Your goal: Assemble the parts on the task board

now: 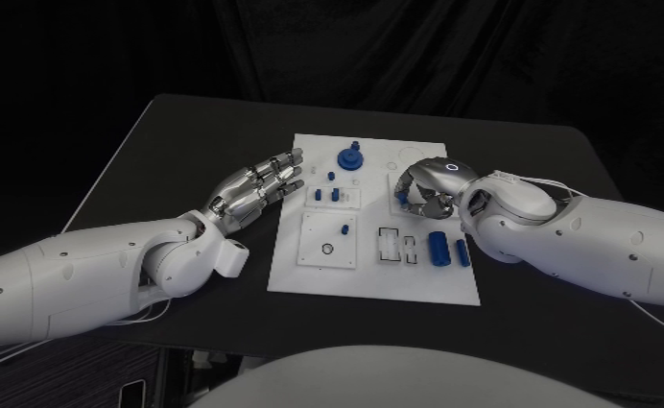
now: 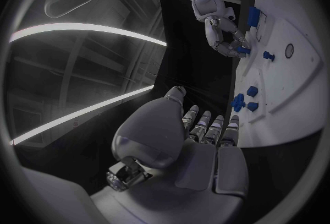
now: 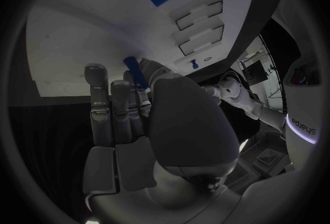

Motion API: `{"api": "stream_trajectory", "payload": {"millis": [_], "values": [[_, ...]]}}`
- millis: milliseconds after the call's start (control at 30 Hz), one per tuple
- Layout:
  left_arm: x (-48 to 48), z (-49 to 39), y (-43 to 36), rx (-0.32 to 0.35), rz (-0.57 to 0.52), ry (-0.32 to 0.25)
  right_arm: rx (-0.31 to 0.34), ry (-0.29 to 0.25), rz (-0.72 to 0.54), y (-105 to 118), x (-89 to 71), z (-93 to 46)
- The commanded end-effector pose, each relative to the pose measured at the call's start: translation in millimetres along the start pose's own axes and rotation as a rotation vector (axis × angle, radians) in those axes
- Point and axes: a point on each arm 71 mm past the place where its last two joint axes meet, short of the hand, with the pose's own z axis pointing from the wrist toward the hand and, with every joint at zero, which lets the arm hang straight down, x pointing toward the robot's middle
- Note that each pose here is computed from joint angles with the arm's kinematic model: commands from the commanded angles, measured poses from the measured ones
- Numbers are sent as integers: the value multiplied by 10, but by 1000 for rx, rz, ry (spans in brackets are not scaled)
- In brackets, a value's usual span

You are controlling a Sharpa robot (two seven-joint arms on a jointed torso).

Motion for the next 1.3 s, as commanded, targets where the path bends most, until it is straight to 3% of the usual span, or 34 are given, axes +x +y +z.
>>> {"api": "stream_trajectory", "payload": {"millis": [33,967,1300], "values": [[16,1,-38,61,-14,9,7,-18,3,-12,-5,-27],[18,1,-13,46,-19,12,15,-61,8,-55,-40,-76],[7,-13,-9,44,-17,8,-23,-108,37,75,-154,-232]]}}
